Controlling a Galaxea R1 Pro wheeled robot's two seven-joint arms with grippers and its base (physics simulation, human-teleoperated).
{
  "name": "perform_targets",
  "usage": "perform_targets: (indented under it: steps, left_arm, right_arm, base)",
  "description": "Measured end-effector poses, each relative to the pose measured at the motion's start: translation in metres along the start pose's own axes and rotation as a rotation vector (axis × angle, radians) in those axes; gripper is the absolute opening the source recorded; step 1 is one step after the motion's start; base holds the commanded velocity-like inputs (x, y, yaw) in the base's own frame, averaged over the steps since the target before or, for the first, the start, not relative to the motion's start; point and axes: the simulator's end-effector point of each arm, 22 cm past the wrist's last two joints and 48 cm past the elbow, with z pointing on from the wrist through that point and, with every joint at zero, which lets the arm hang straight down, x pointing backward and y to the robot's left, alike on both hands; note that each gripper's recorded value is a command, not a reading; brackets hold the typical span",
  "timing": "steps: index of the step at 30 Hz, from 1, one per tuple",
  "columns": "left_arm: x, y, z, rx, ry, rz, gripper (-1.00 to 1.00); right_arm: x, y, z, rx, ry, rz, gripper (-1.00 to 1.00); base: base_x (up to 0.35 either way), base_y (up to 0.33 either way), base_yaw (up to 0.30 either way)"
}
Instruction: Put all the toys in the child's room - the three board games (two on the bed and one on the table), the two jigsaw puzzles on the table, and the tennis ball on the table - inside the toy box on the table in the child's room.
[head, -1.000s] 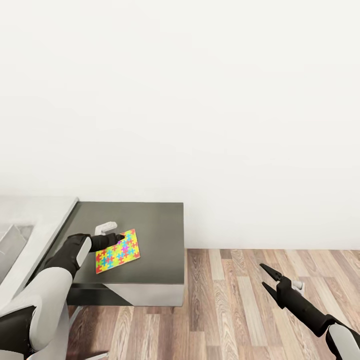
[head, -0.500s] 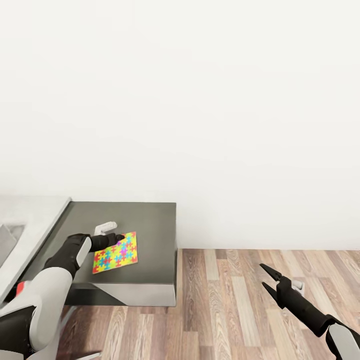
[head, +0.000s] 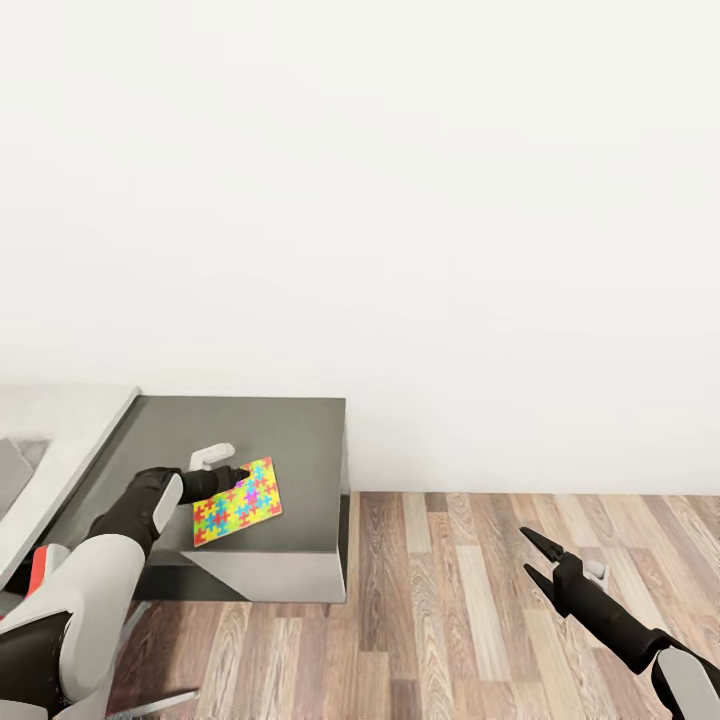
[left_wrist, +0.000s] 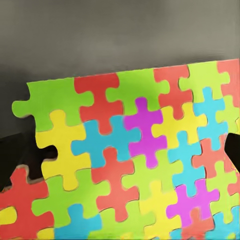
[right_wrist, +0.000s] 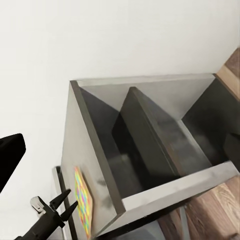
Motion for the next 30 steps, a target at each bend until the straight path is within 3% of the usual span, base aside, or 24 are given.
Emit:
perform_targets:
  steps: [19, 30]
  left_arm:
    - [0.0007, -0.0023, 0.0002, 0.004, 0.0, -0.001, 1.0]
    - [-0.001, -0.0003, -0.0013, 0.002, -0.002, 0.0, 1.0]
  right_arm:
    - [0.0002, -0.0003, -0.0003, 0.002, 0.0, -0.001, 1.0]
    - [0.001, 0.0003, 0.0, 0.0, 0.0, 0.001, 1.0]
  base:
    - [-0.016, -0.036, -0.002]
    - [-0.003, -0.021, -0.097]
